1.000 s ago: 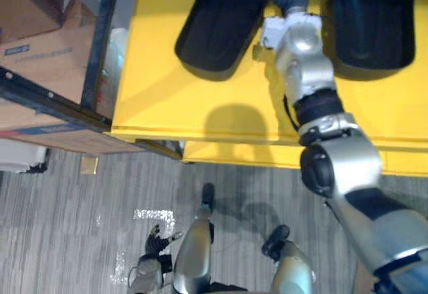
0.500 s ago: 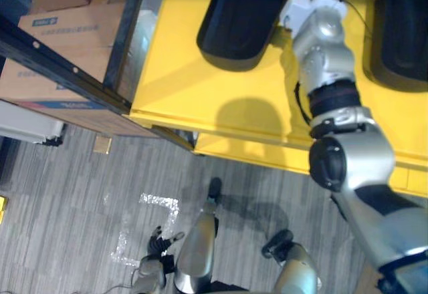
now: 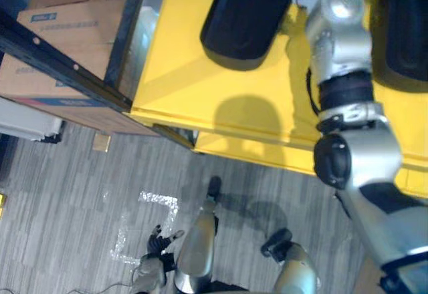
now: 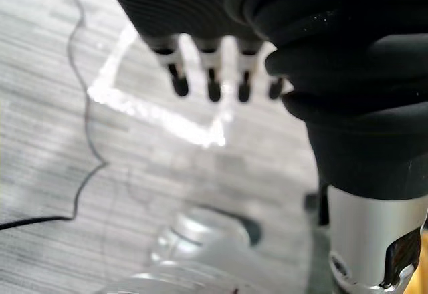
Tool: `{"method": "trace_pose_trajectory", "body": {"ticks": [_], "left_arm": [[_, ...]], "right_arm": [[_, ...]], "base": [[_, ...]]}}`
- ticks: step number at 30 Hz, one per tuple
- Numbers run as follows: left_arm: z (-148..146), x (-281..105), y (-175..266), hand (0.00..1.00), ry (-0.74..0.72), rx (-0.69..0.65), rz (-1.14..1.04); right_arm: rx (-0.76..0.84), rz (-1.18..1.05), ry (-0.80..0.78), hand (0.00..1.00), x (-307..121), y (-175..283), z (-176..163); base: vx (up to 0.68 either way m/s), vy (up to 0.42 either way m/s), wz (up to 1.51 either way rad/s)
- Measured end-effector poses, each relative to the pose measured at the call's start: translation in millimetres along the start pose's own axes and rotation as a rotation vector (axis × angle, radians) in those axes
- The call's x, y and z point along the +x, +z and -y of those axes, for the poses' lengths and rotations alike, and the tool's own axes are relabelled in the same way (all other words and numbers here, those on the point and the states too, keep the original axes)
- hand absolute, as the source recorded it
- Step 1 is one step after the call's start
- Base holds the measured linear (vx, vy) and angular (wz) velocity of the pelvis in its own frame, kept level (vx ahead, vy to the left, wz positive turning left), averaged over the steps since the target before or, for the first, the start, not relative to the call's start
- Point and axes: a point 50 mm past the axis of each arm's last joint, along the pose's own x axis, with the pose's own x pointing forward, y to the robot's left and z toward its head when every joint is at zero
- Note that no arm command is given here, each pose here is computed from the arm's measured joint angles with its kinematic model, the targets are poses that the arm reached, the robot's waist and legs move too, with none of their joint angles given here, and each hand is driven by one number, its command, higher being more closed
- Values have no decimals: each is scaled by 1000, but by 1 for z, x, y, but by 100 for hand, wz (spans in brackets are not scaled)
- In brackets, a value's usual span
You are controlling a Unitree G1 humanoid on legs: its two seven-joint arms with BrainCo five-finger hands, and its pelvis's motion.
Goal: Walk over and take plastic housings, then place them on the shelf
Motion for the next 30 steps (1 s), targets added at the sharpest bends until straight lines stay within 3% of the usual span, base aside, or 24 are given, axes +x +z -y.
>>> {"method": "trace_pose_trajectory", "body": {"ticks": [2,4,10,14,19,24,27,30], "left_arm": [[-3,1,0,0,21,-9,-8],[-10,1,-3,0,55,-25,-24],[-45,-8,-30,0,213,-47,-119],[-55,-17,-49,0,244,-50,-170],[-63,-29,-71,0,277,-67,-241],[-63,-41,-95,0,290,-92,-324],[-62,-51,-109,0,282,-108,-369],[-61,-53,-113,0,270,-104,-383]], "right_arm": [[-43,183,28,0,-26,24,-5],[-42,228,27,0,-49,24,-2],[-20,108,76,0,-122,-22,31],[0,84,27,0,-147,-26,75],[-142,-17,-145,0,-192,-35,151],[-342,-282,-292,0,-265,-46,210],[-416,-545,-408,0,-332,-55,232],[-478,-944,-557,0,-426,-72,252]], "base": [[3,-41,-37],[25,-28,-39],[77,-28,-49],[103,6,-41],[61,18,-49],[-17,2,-44],[-13,9,-35],[-13,6,-5]]}}
